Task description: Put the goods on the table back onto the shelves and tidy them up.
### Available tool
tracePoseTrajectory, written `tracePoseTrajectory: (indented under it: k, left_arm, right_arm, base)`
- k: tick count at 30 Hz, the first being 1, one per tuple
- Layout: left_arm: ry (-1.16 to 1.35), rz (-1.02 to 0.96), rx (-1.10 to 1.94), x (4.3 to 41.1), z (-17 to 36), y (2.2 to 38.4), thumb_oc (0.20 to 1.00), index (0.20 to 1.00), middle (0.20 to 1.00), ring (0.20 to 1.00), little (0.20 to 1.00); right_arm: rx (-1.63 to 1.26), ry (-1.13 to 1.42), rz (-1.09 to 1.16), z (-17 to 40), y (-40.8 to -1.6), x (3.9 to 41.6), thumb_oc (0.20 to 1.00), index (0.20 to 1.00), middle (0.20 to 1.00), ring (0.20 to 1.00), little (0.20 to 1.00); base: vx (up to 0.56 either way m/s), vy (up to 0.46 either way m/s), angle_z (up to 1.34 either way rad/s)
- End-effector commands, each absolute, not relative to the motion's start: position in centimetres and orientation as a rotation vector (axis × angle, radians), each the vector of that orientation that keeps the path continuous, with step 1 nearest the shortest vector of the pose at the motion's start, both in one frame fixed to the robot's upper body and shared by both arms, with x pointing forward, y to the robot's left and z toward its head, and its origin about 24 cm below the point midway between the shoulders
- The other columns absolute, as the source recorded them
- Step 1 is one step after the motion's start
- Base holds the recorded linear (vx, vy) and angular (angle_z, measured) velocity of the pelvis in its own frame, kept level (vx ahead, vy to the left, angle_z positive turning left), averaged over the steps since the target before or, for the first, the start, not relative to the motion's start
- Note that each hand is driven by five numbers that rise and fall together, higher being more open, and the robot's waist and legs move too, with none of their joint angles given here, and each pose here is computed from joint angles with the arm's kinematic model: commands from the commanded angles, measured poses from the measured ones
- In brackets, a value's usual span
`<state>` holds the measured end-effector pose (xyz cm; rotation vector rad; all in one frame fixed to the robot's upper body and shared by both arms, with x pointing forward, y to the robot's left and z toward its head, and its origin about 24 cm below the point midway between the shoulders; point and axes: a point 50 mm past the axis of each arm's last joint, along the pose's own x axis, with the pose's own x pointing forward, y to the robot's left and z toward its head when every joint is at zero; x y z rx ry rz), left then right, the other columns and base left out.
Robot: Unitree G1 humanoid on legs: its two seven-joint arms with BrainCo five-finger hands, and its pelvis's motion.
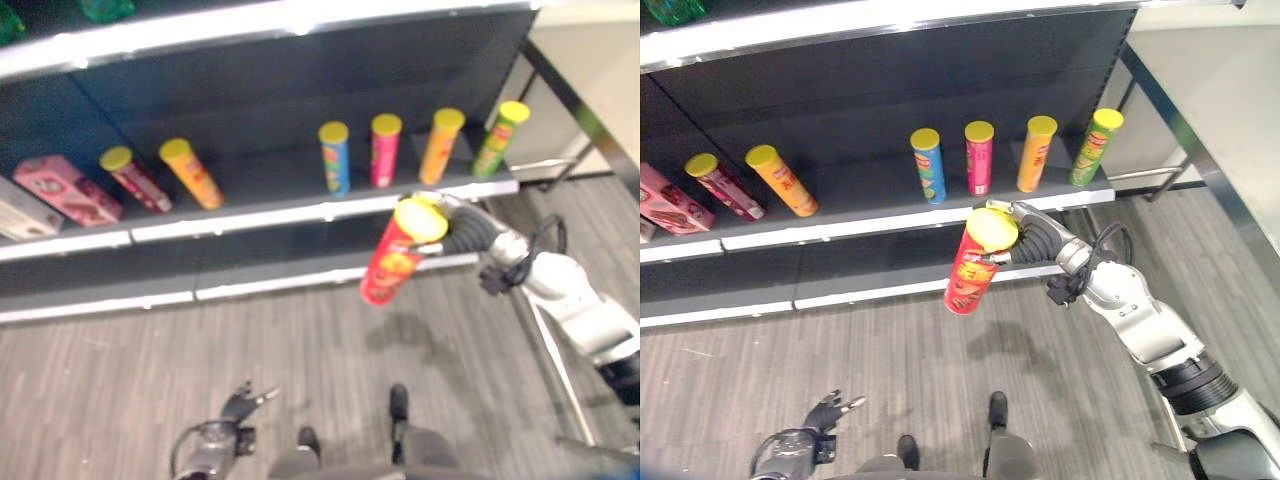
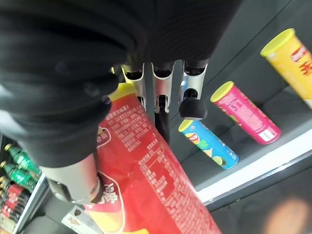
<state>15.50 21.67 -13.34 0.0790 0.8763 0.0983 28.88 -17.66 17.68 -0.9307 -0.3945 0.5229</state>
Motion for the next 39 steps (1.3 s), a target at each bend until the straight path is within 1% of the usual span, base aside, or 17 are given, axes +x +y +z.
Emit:
tracePoseTrajectory:
  k: [1, 6, 12, 15, 17, 21, 22, 24, 25, 28, 30, 33, 36, 39]
  left_arm:
    - [0.870, 0.062, 0.139, 15.9, -13.1, 22.4, 1.000, 1.000, 1.000, 1.000, 1.000]
    - [0.881, 0.089, 0.137, 15.5, -13.1, 23.1, 1.000, 1.000, 1.000, 1.000, 1.000]
    - [0.867, 0.177, 0.127, 14.7, -12.7, 24.9, 1.000, 1.000, 1.000, 1.000, 1.000]
    - [0.891, 0.163, 0.136, 14.0, -13.0, 25.1, 1.000, 1.000, 1.000, 1.000, 1.000]
    - [0.896, 0.141, 0.171, 14.3, -12.9, 25.1, 1.000, 1.000, 1.000, 1.000, 1.000]
    - [0.880, 0.140, 0.221, 15.0, -12.1, 26.8, 1.000, 1.000, 1.000, 1.000, 1.000]
    - [0.916, 0.156, 0.241, 14.4, -12.3, 27.4, 1.000, 1.000, 1.000, 1.000, 1.000]
    - [0.933, 0.157, 0.252, 14.2, -12.4, 27.5, 1.000, 1.000, 1.000, 1.000, 1.000]
    - [0.971, 0.173, 0.255, 13.5, -12.8, 27.7, 1.000, 1.000, 1.000, 1.000, 1.000]
    - [0.994, 0.192, 0.235, 13.0, -13.2, 27.7, 1.000, 1.000, 1.000, 1.000, 1.000]
    - [1.010, 0.160, 0.244, 12.5, -13.5, 27.1, 1.000, 1.000, 1.000, 1.000, 1.000]
    - [0.995, 0.151, 0.166, 12.5, -14.1, 25.0, 1.000, 1.000, 1.000, 1.000, 1.000]
    - [0.997, 0.117, 0.153, 12.4, -14.3, 24.0, 1.000, 1.000, 1.000, 1.000, 1.000]
    - [1.002, 0.114, 0.147, 12.3, -14.4, 23.8, 1.000, 1.000, 1.000, 1.000, 1.000]
  right_arm:
    - [-0.890, -0.581, 0.481, 21.6, -16.9, 28.9, 0.200, 0.200, 0.200, 0.200, 0.200]
    - [-0.886, -0.555, 0.505, 20.9, -16.7, 28.8, 0.200, 0.200, 0.200, 0.200, 0.200]
    - [-0.865, -0.519, 0.455, 20.0, -17.8, 29.0, 0.200, 0.200, 0.200, 0.200, 0.200]
    - [-0.873, -0.513, 0.471, 19.7, -17.6, 28.7, 0.200, 0.200, 0.200, 0.200, 0.200]
    - [-0.851, -0.467, 0.450, 18.3, -17.7, 28.9, 0.200, 0.200, 0.200, 0.200, 0.200]
    - [-0.849, -0.467, 0.473, 18.0, -16.8, 29.2, 0.200, 0.200, 0.200, 0.200, 0.200]
    - [-0.836, -0.471, 0.461, 18.0, -16.9, 29.2, 0.200, 0.200, 0.200, 0.200, 0.200]
    - [-0.836, -0.465, 0.460, 18.1, -17.0, 29.3, 0.200, 0.200, 0.200, 0.200, 0.200]
    - [-0.823, -0.462, 0.452, 18.2, -17.3, 29.3, 0.200, 0.200, 0.200, 0.200, 0.200]
    - [-0.811, -0.470, 0.456, 18.5, -17.1, 29.5, 0.200, 0.200, 0.200, 0.200, 0.200]
    - [-0.836, -0.459, 0.449, 18.4, -17.6, 29.5, 0.200, 0.200, 0.200, 0.200, 0.200]
    - [-0.834, -0.444, 0.427, 18.2, -18.0, 29.6, 0.200, 0.200, 0.200, 0.200, 0.200]
    - [-0.832, -0.438, 0.424, 18.2, -18.2, 29.7, 0.200, 0.200, 0.200, 0.200, 0.200]
    - [-0.831, -0.437, 0.424, 18.3, -18.3, 29.7, 0.200, 0.200, 0.200, 0.200, 0.200]
  base:
    - [0.08, 0.103, 0.41]
    - [0.22, 0.212, 0.32]
    - [0.47, 0.520, 0.02]
    - [0.44, 0.386, -0.33]
    - [0.34, 0.400, -0.44]
    - [0.22, 0.417, -0.05]
    - [0.18, 0.423, -0.41]
    - [0.15, 0.283, -0.33]
    - [0.17, 0.179, -0.23]
    - [0.12, 0.099, -0.25]
    - [0.07, -0.003, 0.11]
    - [0.07, -0.062, 0.13]
    - [0.09, -0.066, -0.05]
    - [0.06, -0.075, 0.13]
